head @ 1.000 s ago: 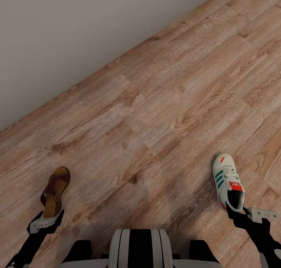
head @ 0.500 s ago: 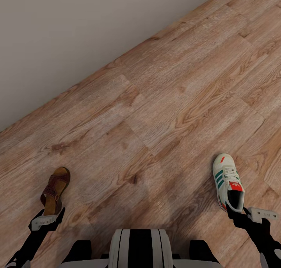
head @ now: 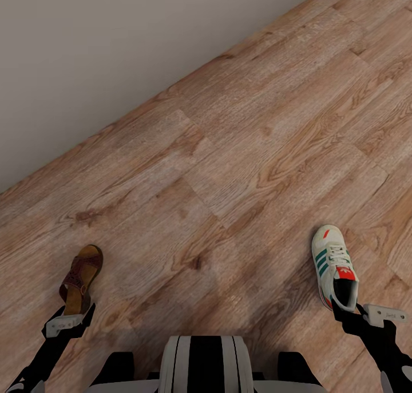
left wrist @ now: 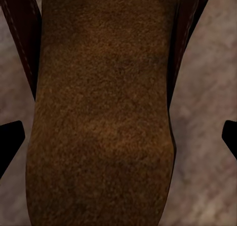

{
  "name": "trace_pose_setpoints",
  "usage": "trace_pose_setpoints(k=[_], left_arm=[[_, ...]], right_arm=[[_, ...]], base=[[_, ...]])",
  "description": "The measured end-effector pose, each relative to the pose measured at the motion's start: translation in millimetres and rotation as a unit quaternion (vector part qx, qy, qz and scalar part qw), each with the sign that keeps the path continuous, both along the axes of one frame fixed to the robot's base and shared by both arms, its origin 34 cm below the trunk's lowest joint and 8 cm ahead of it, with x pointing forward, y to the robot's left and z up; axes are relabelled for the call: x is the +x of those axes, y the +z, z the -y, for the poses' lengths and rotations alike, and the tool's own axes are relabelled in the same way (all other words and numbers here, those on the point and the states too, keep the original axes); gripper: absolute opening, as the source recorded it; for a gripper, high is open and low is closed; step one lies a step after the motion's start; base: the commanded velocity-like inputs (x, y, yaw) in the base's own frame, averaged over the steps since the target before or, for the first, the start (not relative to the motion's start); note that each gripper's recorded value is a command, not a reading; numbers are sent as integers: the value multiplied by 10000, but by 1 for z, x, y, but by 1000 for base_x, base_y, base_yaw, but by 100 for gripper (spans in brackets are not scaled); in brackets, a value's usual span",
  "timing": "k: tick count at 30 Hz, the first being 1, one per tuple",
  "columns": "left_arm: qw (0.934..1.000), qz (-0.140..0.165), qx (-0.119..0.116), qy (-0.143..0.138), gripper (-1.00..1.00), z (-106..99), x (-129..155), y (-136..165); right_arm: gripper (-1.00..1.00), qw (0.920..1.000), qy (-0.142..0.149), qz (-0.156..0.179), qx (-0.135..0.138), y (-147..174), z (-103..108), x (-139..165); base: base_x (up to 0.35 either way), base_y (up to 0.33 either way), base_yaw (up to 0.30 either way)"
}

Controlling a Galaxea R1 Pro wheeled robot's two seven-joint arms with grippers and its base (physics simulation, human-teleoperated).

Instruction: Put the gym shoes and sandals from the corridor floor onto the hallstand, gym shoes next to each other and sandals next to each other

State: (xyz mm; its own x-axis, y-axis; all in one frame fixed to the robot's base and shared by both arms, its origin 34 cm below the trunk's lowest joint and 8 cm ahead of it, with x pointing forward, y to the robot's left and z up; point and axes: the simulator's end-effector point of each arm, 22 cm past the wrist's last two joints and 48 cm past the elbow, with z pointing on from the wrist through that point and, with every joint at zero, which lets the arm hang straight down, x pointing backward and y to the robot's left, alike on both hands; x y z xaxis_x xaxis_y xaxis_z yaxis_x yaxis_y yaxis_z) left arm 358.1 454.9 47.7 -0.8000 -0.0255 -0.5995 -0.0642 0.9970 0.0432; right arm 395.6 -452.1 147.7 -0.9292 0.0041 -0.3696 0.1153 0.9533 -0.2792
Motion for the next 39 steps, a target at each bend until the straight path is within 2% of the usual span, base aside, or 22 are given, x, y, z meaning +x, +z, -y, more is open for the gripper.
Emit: trace_pose_setpoints(k=[3,4,39], left_arm=[[10000,1,4,0,100,-1,0,0],[10000,0,3,0,-100,0,0,0],[10000,-8,-17,-3,-100,1,0,0]], right_arm=[[-100,10000,5,9,-2,0,0,0],[-100,10000,2,12,-1,0,0,0],[-100,10000,8,25,-2,-1,0,-1]], base=[[0,0,0],[0,0,0],[0,0,0]])
